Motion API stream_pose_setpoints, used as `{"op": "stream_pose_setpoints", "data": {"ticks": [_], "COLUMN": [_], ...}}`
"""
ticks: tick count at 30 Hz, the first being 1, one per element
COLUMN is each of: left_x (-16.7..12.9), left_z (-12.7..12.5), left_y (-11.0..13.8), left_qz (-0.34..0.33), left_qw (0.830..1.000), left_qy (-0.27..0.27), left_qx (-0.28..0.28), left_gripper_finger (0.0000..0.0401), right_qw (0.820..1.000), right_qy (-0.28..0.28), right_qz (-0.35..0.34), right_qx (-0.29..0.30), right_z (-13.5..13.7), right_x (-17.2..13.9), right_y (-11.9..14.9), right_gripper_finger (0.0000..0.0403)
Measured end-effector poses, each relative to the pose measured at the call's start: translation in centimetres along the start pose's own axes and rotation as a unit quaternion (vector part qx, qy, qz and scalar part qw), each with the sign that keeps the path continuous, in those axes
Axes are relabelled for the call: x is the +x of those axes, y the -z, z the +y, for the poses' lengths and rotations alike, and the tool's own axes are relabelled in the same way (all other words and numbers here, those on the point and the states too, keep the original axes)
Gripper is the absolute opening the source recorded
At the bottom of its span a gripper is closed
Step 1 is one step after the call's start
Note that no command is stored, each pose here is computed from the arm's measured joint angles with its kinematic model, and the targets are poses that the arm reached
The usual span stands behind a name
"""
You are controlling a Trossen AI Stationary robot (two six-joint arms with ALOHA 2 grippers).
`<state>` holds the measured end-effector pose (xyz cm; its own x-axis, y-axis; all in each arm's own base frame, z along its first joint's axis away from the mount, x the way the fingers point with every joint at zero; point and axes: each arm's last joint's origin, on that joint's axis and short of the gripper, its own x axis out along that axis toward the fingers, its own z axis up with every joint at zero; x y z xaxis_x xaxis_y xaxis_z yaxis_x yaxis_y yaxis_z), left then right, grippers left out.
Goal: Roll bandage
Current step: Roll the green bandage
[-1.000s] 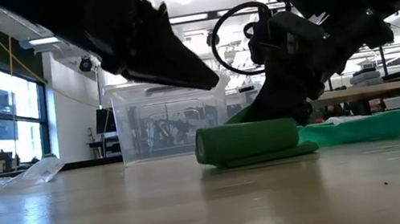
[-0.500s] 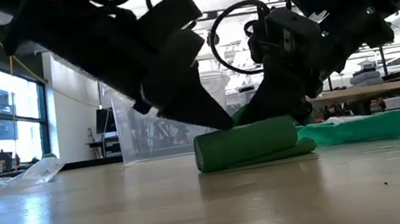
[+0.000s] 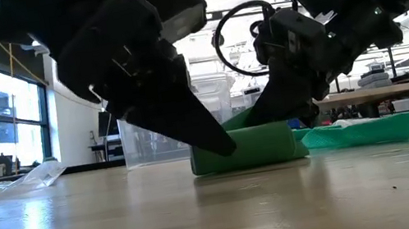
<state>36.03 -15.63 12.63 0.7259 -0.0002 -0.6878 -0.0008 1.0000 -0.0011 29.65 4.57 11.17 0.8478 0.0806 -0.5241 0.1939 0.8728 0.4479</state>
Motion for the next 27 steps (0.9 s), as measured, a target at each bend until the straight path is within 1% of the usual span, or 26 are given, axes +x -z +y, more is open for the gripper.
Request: {"op": "stream_pose_setpoints", "data": {"ticks": [3,6,8,11,14,15,19,22,25,27], "left_x": [-0.6,-1.1,-0.7,0.6,2.2,2.7,3.8,3.7,3.7,3.8], "left_z": [-0.8,-1.3,-0.7,1.1,2.4,2.6,2.6,1.9,1.3,1.4], "left_y": [-0.9,-2.2,-2.4,-2.1,-1.3,-1.1,-0.5,-0.2,-0.1,0.1], "left_qz": [-0.032,-0.069,-0.078,-0.074,-0.062,-0.061,-0.051,-0.046,-0.033,-0.017], "left_qw": [0.999,0.996,0.993,0.986,0.982,0.982,0.985,0.987,0.991,0.992], "left_qy": [-0.016,-0.054,-0.086,-0.138,-0.162,-0.163,-0.138,-0.118,-0.081,-0.057], "left_qx": [0.001,-0.006,-0.017,-0.048,-0.068,-0.071,-0.092,-0.100,-0.105,-0.114], "left_gripper_finger": [0.0000,0.0000,0.0000,0.0000,0.0000,0.0000,0.0000,0.0000,0.0000,0.0000], "right_qw": [1.000,1.000,1.000,1.000,1.000,1.000,1.000,1.000,1.000,1.000], "right_qy": [-0.001,-0.001,0.000,0.001,0.002,0.001,0.002,0.002,0.002,0.001], "right_qz": [0.001,0.001,0.000,-0.001,-0.003,-0.005,-0.003,-0.004,-0.003,-0.003], "right_qx": [-0.002,-0.002,-0.002,-0.002,-0.002,-0.002,-0.003,-0.003,-0.003,-0.004], "right_z": [0.2,0.2,0.2,0.2,0.2,0.2,0.2,0.2,0.2,0.2], "right_x": [0.0,0.0,0.0,0.0,0.0,0.0,0.0,0.0,0.0,0.0], "right_y": [0.1,0.1,0.1,0.1,0.1,0.0,0.1,0.1,0.1,0.1], "right_gripper_finger": [0.0000,0.0000,0.0000,0.0000,0.0000,0.0000,0.0000,0.0000,0.0000,0.0000]}}
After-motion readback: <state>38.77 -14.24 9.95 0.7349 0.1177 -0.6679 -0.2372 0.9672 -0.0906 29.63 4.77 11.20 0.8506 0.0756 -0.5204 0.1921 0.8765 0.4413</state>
